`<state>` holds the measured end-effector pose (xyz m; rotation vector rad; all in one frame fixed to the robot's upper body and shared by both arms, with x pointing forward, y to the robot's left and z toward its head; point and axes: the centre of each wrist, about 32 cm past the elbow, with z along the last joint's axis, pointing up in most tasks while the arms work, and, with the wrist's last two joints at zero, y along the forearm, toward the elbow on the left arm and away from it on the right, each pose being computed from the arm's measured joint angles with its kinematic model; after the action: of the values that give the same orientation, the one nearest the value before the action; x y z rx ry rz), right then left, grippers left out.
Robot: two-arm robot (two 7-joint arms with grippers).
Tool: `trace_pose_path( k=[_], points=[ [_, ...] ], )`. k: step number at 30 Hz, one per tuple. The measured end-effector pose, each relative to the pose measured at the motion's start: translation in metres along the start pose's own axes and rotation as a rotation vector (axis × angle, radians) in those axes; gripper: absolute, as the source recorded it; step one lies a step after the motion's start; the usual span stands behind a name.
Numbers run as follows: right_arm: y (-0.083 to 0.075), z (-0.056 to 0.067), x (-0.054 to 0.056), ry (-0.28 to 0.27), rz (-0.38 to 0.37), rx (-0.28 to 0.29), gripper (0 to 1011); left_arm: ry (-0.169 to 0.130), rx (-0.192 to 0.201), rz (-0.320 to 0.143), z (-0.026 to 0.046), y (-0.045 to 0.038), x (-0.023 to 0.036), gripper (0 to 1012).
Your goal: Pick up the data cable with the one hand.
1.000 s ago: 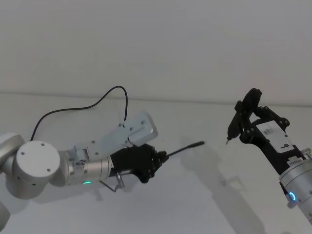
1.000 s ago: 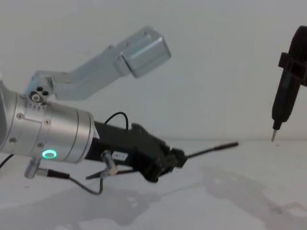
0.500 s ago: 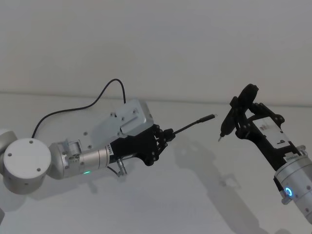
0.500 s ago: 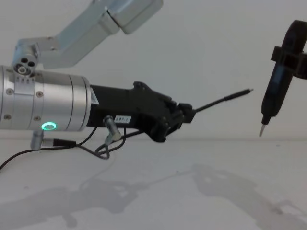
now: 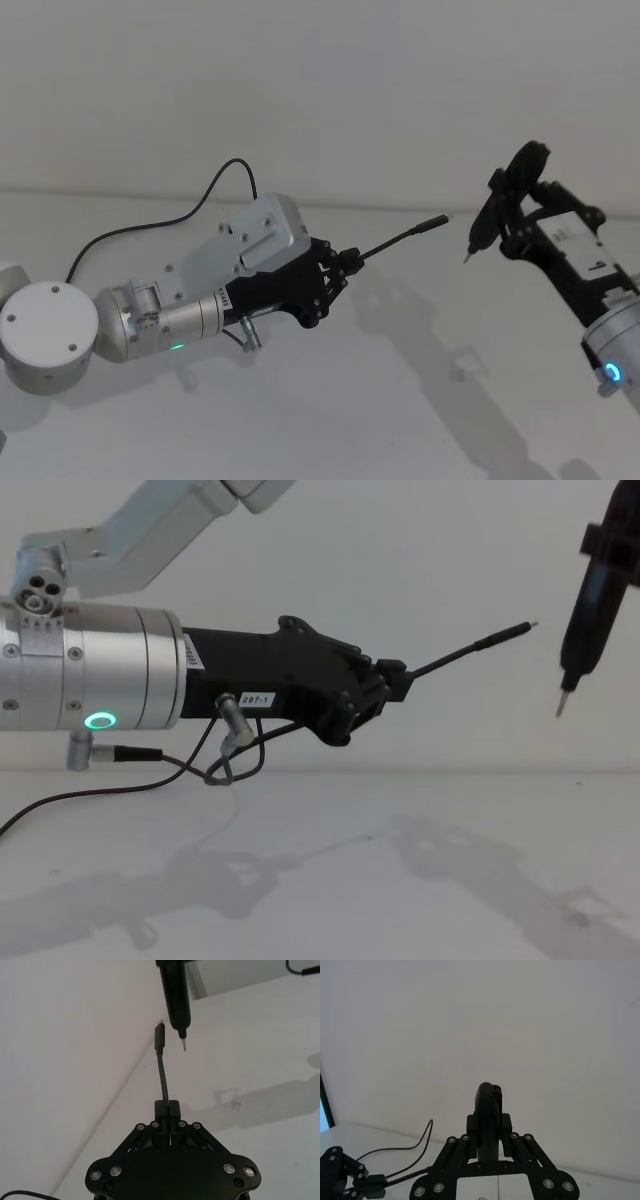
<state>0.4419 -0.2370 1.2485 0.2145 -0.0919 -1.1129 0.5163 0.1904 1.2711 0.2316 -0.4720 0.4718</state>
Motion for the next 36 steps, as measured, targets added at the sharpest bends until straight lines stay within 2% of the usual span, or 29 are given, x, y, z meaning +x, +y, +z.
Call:
trace_pose_path(
  k=[6, 13, 24, 36],
  points=[
    [-0.004, 0.014, 0.0, -0.03, -0.003, 0.012, 268, -0.006, -0.01, 0.005, 0.001, 0.0005, 0.0003, 40],
    [-0.008, 0.025, -0.002, -0.034, 0.009, 0.017, 268, -0.01, -0.018, 0.007, 0.0017, 0.0008, 0.0005, 40],
    [-0.006, 0.035, -0.004, -0.022, 0.039, 0.031, 268, -0.012, -0.023, 0.01, 0.0019, 0.0011, 0.0006, 40],
    [0.001, 0.047, 0.0, -0.035, 0.063, 0.064, 268, -0.014, -0.025, 0.011, 0.0022, 0.0013, 0.0007, 40]
  ],
)
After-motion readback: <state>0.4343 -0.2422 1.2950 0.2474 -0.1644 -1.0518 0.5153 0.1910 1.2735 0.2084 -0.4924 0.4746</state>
